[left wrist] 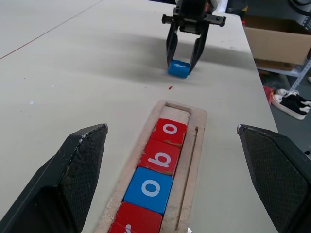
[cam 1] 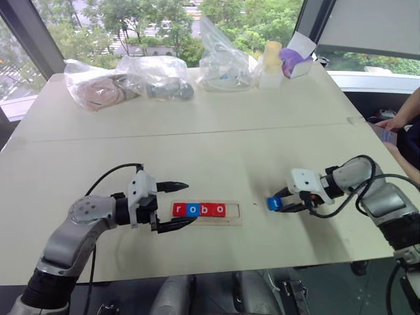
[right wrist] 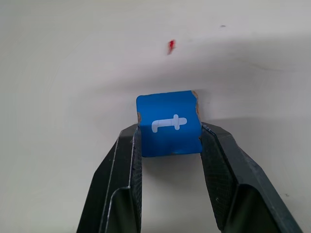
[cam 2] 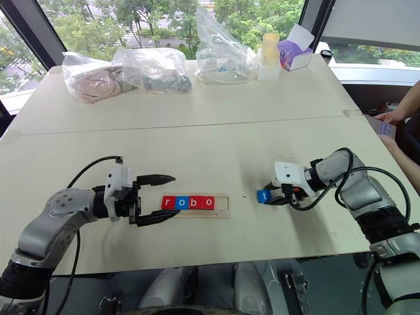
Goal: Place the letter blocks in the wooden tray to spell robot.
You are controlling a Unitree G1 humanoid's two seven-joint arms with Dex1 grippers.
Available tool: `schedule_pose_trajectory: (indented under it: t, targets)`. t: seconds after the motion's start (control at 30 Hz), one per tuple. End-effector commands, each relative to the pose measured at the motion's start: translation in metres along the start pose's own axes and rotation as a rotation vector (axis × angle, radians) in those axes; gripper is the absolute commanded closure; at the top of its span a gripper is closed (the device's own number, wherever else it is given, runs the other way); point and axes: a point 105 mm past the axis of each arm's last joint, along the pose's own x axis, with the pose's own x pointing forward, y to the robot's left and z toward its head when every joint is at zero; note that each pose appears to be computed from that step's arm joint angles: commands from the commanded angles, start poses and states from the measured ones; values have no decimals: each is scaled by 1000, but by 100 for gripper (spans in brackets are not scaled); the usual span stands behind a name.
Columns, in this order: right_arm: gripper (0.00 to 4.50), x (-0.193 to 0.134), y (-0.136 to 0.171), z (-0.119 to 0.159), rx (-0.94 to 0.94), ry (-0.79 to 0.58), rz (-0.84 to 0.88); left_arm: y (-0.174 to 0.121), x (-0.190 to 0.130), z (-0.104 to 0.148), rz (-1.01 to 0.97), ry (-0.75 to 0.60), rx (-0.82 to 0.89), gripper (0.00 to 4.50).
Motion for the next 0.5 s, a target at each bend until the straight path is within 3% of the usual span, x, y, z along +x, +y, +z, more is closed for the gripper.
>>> schedule_pose_trajectory:
  t: [0.03,0.33,0.5]
  targets:
    - [336,4,0,13,77,-29,-58,-1,-2,11,4,-24,40,0]
    - [336,14,28,23,124,33,-100,-1,-2,9,17,-27,35,0]
    - [336,16,20,25,101,8,-168,0,-1,9,15,-31,34,0]
